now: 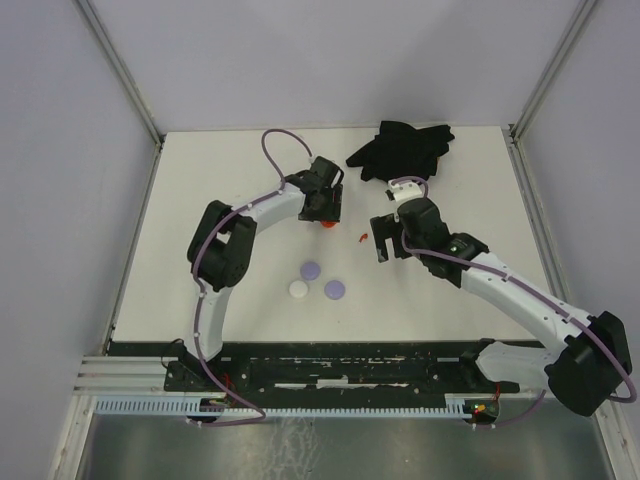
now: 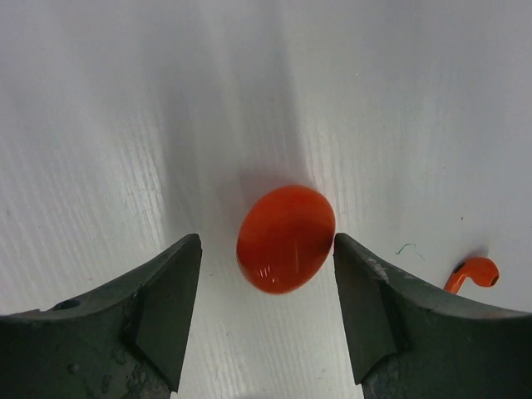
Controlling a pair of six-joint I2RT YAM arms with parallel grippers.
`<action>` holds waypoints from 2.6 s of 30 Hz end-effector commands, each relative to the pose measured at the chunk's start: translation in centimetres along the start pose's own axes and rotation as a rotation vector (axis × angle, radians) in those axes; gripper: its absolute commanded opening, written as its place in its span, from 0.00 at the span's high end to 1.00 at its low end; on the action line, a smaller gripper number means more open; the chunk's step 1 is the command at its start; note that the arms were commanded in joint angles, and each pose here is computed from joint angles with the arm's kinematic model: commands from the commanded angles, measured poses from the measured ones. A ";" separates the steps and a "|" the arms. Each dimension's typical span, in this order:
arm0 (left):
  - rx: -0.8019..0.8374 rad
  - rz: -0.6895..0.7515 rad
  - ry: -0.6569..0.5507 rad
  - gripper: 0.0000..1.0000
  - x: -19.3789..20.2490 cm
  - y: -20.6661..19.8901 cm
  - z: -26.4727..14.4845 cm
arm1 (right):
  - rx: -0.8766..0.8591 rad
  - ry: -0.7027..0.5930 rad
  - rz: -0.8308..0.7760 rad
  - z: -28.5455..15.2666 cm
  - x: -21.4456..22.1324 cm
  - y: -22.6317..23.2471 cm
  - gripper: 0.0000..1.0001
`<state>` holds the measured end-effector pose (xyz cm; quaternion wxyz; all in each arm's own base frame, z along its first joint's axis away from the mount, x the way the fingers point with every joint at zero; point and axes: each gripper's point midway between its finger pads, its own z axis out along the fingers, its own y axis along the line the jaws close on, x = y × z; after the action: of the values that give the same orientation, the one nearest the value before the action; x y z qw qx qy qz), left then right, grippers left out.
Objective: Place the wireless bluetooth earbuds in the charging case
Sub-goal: Pick up the charging case at the center of the board.
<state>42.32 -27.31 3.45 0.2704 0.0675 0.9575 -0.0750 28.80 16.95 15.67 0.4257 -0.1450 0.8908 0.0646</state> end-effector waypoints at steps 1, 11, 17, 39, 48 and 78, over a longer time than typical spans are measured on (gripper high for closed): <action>0.000 0.042 -0.048 0.28 -1.6 -0.8 0.7 | 0.013 -0.027 0.023 0.4 -0.9 -0.2 0.01; -0.011 0.098 -0.024 0.39 -0.8 -0.3 1.3 | 0.003 -0.025 0.027 0.5 -1.1 -0.3 0.01; 0.032 0.202 -0.038 0.51 -0.7 -0.2 -0.2 | -0.015 -0.034 0.033 0.2 -1.4 -0.1 0.01; 0.394 1.063 -0.675 0.57 -0.1 -2.4 -16.8 | -0.491 -0.037 0.098 -3.6 -7.9 6.4 0.01; 0.350 1.345 -0.876 0.58 0.1 -3.5 -21.9 | -0.628 -0.004 0.095 -5.3 -11.0 8.9 0.07; 0.344 1.605 -1.070 0.61 0.8 -7.3 -27.4 | -0.838 0.112 0.032 -5.0 -10.6 14.1 0.47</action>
<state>26.88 -28.89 23.59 0.5922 0.7017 0.3944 -0.0378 27.09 30.82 25.47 0.2629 -0.2761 0.8301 0.4070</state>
